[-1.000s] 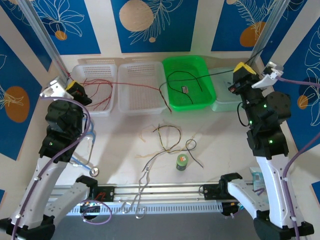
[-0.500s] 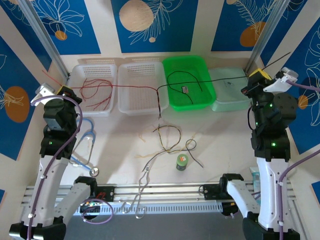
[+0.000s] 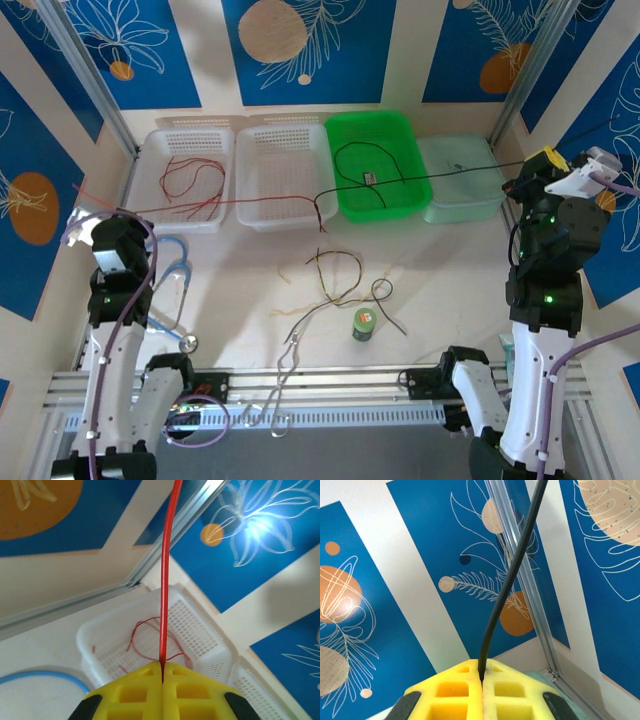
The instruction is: Untangle the cables
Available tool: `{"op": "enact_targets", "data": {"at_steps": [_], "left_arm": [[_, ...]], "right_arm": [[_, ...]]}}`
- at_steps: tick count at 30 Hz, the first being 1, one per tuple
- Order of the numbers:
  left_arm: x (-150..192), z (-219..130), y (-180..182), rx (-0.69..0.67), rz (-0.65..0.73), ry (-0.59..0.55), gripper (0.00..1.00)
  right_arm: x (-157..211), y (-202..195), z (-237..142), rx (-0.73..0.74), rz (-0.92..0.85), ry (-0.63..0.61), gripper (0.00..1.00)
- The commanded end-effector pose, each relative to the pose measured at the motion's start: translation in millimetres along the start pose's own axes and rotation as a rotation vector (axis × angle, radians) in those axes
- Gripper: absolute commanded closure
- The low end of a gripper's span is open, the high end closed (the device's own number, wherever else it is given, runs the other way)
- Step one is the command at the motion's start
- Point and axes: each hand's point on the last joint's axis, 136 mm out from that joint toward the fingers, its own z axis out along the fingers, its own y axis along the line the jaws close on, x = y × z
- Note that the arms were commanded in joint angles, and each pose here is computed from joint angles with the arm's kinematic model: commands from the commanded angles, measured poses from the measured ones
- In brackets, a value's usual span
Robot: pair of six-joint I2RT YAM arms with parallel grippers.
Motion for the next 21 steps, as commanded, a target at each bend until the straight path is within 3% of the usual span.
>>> {"op": "enact_targets", "data": {"at_steps": [1,11,21], "left_arm": [[16.8,9.1,30.1,-0.059,-0.069,0.034,1.00],[21.7,14.0,57.7,-0.109,-0.079,0.045,1.00],[7.1,13.0,-7.8,0.139,-0.158,0.113,1.00]], "right_arm": [[-13.0,-12.1,-2.8,0.069,-0.043,-0.060,1.00],[-21.7,-9.2,-3.2,0.060,-0.043,-0.074,1.00],[-9.3,1.8,6.2,-0.008,0.020,-0.020,1.00]]}}
